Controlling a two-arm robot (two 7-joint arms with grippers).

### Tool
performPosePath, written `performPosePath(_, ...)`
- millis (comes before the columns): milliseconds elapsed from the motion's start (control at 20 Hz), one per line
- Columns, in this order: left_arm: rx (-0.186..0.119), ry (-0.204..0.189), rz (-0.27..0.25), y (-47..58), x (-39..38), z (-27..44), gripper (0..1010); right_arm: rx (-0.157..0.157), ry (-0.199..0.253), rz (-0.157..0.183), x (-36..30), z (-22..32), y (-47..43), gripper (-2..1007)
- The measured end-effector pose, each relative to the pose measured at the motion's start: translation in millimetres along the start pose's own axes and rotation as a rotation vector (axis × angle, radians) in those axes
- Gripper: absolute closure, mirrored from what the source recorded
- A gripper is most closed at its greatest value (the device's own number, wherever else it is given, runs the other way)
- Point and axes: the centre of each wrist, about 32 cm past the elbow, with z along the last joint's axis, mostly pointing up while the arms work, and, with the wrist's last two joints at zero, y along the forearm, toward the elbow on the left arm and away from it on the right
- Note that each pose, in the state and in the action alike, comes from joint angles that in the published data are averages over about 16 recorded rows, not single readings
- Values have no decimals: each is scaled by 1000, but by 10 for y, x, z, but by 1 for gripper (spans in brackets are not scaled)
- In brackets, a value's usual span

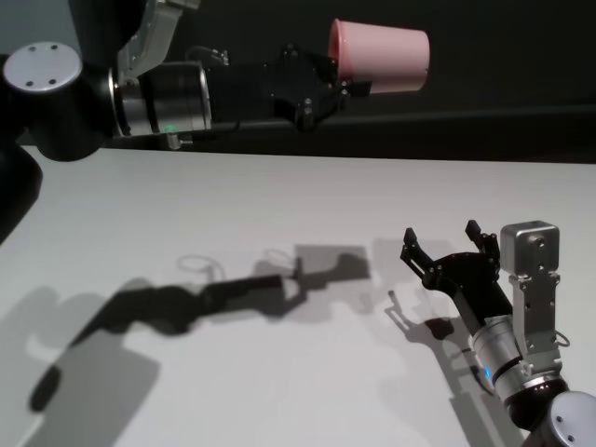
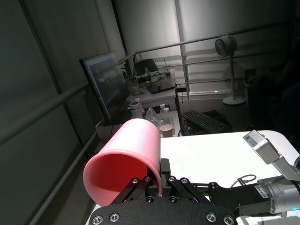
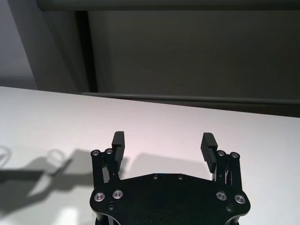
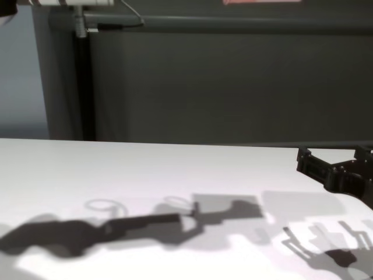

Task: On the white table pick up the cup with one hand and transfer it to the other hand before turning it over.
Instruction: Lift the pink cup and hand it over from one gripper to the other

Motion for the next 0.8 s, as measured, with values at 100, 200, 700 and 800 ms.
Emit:
performPosePath(100,0,0,0,2,-1,0,960,0,0,0,0,0,0,5)
performPosePath(200,0,0,0,2,-1,0,960,0,0,0,0,0,0,5)
performPosePath(700,2,-1,0,1,2,3,961,0,0,0,0,0,0,5)
performPosePath(800,2,-2,0,1,2,3,961,0,0,0,0,0,0,5)
